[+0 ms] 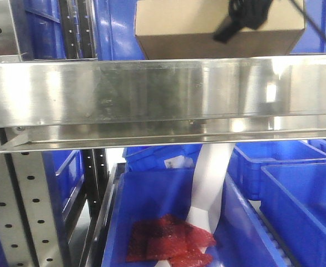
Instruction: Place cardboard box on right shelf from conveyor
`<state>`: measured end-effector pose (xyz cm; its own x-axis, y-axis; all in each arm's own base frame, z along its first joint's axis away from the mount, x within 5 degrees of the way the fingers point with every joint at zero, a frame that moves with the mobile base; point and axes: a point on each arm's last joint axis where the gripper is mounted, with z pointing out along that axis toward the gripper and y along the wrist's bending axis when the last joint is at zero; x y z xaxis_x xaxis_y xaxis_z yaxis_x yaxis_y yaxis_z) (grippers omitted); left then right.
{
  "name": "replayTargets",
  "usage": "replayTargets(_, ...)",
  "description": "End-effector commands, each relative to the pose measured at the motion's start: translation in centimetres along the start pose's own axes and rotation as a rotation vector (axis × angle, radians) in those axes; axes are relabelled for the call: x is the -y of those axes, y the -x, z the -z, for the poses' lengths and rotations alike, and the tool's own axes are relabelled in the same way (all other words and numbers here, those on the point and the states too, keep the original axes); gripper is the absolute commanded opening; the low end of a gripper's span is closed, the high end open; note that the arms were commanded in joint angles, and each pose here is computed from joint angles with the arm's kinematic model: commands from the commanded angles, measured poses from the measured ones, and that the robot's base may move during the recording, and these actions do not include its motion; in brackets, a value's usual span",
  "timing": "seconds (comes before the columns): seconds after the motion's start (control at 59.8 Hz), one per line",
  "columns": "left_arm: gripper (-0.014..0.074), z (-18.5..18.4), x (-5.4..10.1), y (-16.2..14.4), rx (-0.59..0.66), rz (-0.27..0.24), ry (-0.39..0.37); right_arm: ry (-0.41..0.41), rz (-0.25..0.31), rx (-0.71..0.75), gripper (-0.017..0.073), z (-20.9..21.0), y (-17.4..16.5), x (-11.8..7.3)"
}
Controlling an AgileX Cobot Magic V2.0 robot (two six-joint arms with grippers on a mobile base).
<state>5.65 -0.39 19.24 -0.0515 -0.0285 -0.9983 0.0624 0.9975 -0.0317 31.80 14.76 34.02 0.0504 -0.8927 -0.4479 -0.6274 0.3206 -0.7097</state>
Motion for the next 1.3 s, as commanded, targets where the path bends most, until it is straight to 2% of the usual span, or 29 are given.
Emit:
replayTargets(0.0,-0.0116,0.1,0.0,0.5,0.089,0.005,-0.003,-0.114,-0.148,0.112,0.0627,4.0,1.5,2.3)
replayTargets(0.033,-0.0116,0.1,0.0,0.5,0.089,0.005,-0.003,-0.114,-0.200,0.118,0.0627,4.5,1.6,2.4)
replayTargets(0.117,-0.0115,0.1,0.0,0.5,0.089,0.005,-0.003,-0.124,-0.386,0.148,0.0616,6.2,1.7,2.8)
replayTargets(0.15,-0.0115,0.1,0.0,0.5,0.089,0.005,-0.003,-0.130,-0.491,0.169,0.0601,7.2,1.7,2.9)
replayTargets(0.251,-0.0115,0.1,0.0,0.5,0.089,0.005,-0.003,-0.139,-0.738,0.229,0.0524,9.7,1.6,2.9)
replayTargets(0.351,-0.0116,0.1,0.0,0.5,0.089,0.005,-0.003,-0.149,-0.915,0.295,0.0394,12.0,1.1,2.4)
replayTargets(0.468,-0.0116,0.1,0.0,0.5,0.089,0.005,-0.003,-0.158,-1.042,0.368,0.0200,14.3,0.0,1.0)
replayTargets(0.552,-0.0116,0.1,0.0,0.5,0.089,0.005,-0.003,-0.174,-1.077,0.432,0.0070,16.0,-0.8,-0.1)
replayTargets(0.585,-0.0115,0.1,0.0,0.5,0.089,0.005,-0.003,-0.180,-1.079,0.448,0.0050,16.5,-1.1,-0.5)
replayTargets(0.752,-0.0115,0.1,0.0,0.5,0.089,0.005,-0.003,-0.204,-1.071,0.519,0.0057,18.3,-2.7,-2.9)
replayTargets(0.869,-0.0116,0.1,0.0,0.5,0.089,0.005,-0.003,-0.202,-1.072,0.515,0.0057,18.6,-3.5,-3.9)
replayTargets(1.287,-0.0115,0.1,0.0,0.5,0.089,0.005,-0.003,-0.199,-1.072,0.508,0.0057,18.5,-3.6,-4.1)
